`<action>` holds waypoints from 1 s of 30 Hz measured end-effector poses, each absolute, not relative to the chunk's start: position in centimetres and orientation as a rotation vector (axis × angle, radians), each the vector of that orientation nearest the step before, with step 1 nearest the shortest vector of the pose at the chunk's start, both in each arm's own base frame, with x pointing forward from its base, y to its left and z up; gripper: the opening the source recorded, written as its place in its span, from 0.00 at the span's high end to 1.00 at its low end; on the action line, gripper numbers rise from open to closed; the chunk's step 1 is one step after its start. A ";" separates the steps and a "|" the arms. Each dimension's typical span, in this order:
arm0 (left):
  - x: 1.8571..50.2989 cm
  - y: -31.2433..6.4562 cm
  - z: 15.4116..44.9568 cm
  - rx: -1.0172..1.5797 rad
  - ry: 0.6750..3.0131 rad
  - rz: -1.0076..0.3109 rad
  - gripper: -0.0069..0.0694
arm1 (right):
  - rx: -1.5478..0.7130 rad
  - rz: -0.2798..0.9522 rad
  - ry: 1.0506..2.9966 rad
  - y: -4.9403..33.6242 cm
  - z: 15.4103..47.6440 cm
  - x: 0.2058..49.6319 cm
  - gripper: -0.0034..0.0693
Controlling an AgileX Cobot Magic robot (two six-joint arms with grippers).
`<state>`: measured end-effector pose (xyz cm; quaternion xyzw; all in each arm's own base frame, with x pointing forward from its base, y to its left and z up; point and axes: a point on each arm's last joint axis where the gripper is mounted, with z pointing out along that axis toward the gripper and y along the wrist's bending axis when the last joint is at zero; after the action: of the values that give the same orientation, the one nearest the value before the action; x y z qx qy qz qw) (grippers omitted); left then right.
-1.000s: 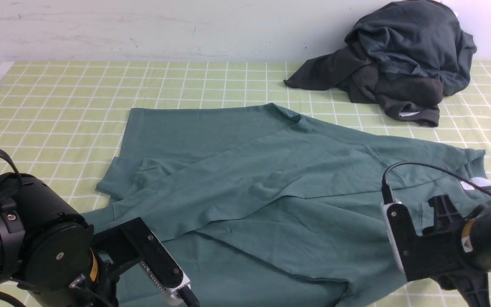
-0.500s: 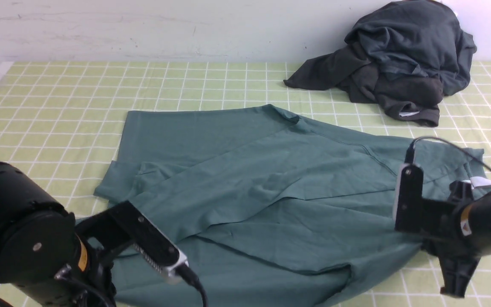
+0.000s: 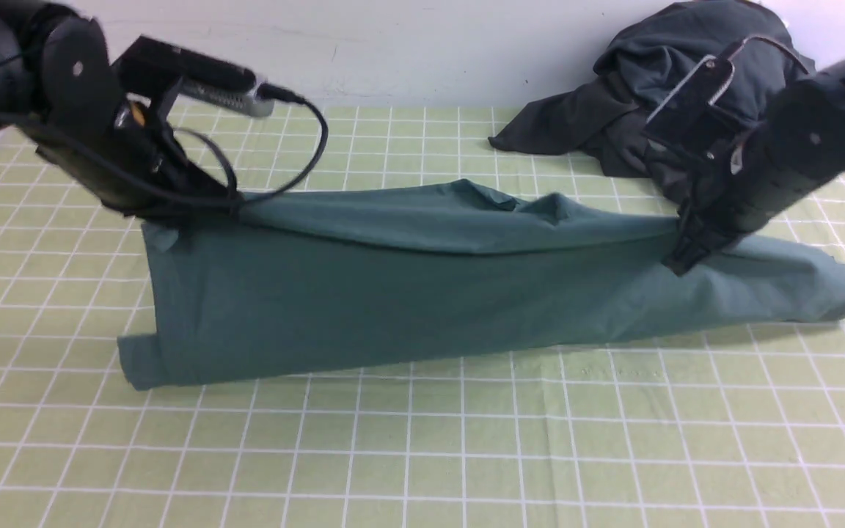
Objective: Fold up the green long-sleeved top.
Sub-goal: Use both arms to drag the lower edge of the fabric forward and fold it over the upper edge
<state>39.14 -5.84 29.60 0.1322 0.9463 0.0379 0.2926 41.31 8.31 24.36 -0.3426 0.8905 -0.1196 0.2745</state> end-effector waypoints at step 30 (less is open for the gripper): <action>53.2 -12.5 19.2 0.468 2.690 -0.220 0.50 | -0.996 0.313 2.217 18.8 14.4 51.9 0.97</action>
<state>53.24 -12.51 19.24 0.1675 0.9622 -0.0787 0.1996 51.91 18.78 14.35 -0.3823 0.8513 0.1202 0.3386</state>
